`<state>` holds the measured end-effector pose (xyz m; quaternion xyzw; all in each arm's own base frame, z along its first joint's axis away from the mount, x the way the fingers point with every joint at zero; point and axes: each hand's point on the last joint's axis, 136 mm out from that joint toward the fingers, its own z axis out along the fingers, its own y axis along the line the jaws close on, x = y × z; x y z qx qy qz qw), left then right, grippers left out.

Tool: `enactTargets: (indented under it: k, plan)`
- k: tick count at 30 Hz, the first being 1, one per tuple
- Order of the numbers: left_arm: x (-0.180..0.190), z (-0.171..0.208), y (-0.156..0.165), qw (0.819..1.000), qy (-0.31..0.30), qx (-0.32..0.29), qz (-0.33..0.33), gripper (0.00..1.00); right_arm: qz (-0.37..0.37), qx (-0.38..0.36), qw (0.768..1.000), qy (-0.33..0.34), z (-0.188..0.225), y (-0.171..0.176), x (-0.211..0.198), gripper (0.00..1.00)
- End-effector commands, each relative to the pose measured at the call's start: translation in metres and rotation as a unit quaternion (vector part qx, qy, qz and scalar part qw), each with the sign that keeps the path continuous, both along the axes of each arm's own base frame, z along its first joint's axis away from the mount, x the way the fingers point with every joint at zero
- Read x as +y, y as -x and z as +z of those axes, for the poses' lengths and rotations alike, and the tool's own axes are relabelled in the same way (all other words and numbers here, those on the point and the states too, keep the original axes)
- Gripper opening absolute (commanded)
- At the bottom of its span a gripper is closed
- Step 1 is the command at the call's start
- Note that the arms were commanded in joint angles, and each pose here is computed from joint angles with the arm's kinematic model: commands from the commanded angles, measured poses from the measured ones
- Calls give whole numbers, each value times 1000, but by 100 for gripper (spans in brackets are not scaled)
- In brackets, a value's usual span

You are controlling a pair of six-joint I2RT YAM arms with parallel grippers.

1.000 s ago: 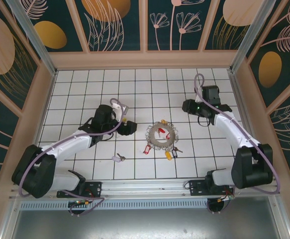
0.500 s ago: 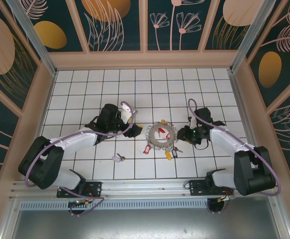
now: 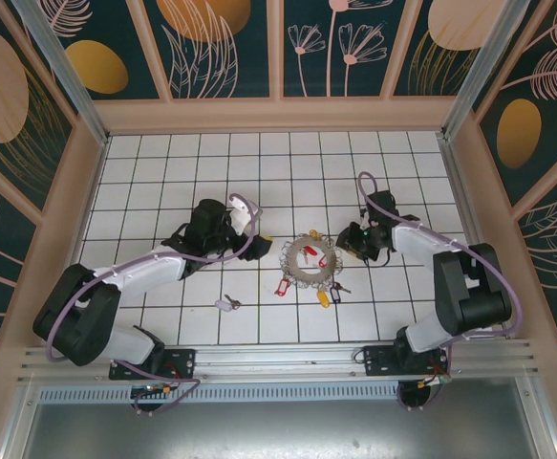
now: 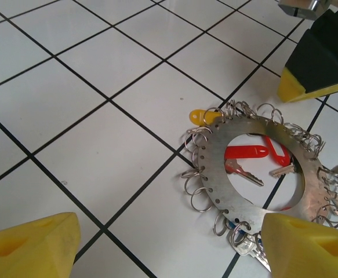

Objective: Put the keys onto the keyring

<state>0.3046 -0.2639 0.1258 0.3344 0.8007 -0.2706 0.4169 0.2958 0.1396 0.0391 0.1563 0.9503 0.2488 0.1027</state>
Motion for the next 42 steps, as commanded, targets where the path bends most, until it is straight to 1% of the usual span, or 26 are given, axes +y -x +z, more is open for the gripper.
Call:
enactTargets:
  k: [1, 8, 13, 17, 18, 20, 23, 27, 33, 38, 42]
  plan:
    - [-1, 9, -2, 1000, 8, -13, 8, 82, -23, -1, 1000, -11, 4, -13, 6, 33]
    - [-1, 10, -1, 1000, 18, -4, 12, 83, -20, 7, 1000, -9, 1, -20, 12, 31]
    - [1, 10, 0, 1000, 17, -4, 18, 83, -10, 12, 1000, -3, -4, -19, 21, 26]
    - [2, 10, 0, 1000, 18, -3, 20, 83, -9, 20, 1000, 5, -8, -16, 21, 26]
    - [2, 11, 0, 1000, 18, -4, 20, 83, -11, 20, 1000, 5, -9, -16, 21, 24]
    - [2, 10, 1, 1000, 18, -3, 19, 84, -11, 15, 1000, 7, -8, -16, 20, 15]
    - [3, 10, 1, 1000, 18, -4, 20, 83, -11, 9, 1000, 14, -6, -17, 18, 11]
    - [3, 10, 0, 1000, 17, -3, 23, 84, -9, 5, 1000, 6, -3, -19, 20, 9]
    - [4, 10, 0, 999, 17, -2, 27, 83, -11, 3, 1000, 0, 0, -21, 23, 1]
    - [1, 16, 2, 999, 28, -3, 18, 84, -14, -11, 1000, -15, 13, -23, 26, 0]
    - [-6, 36, 11, 998, 58, -35, -15, 84, -14, -38, 999, -17, 29, -26, 24, 0]
